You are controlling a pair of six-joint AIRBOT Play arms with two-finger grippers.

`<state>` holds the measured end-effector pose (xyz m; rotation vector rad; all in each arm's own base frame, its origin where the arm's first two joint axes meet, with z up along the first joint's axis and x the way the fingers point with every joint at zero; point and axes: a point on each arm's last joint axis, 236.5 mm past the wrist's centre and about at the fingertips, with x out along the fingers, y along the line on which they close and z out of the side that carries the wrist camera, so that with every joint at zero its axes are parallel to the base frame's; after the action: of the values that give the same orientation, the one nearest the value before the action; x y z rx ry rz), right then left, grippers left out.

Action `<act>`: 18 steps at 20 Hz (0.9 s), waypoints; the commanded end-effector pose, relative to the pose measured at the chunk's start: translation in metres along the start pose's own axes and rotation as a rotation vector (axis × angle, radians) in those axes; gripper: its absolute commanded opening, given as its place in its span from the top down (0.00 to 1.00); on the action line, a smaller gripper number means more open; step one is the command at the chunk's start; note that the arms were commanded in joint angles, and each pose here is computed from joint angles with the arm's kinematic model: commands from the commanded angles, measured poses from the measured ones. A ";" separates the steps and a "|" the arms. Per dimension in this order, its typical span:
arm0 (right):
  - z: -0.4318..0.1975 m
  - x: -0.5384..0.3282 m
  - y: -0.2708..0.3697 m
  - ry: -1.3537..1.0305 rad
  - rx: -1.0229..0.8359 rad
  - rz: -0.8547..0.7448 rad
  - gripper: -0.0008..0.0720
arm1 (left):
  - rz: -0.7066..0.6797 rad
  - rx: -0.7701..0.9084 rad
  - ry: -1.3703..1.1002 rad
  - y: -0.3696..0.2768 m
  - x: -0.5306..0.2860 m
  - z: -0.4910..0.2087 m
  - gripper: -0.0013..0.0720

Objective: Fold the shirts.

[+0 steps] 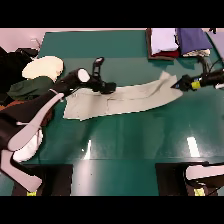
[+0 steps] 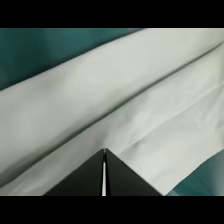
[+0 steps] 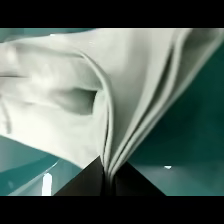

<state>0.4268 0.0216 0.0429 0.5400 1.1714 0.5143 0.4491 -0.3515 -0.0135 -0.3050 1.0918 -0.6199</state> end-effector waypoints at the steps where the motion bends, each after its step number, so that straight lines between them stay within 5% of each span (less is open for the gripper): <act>1: 0.020 -0.036 0.087 -0.074 -0.149 0.017 0.97 | -0.034 0.019 0.049 -0.020 0.039 -0.009 0.95; 12: 0.018 -0.033 0.275 -0.152 -0.443 0.230 0.97 | -0.039 -0.011 0.133 -0.017 0.054 -0.027 0.94; 18: -0.007 0.009 0.346 -0.149 -0.535 0.326 0.97 | 0.075 0.028 -0.081 0.035 -0.087 0.078 0.94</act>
<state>0.3965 0.2527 0.2492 0.2999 0.8012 0.9615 0.4803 -0.3382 0.0130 -0.3036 1.0979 -0.6247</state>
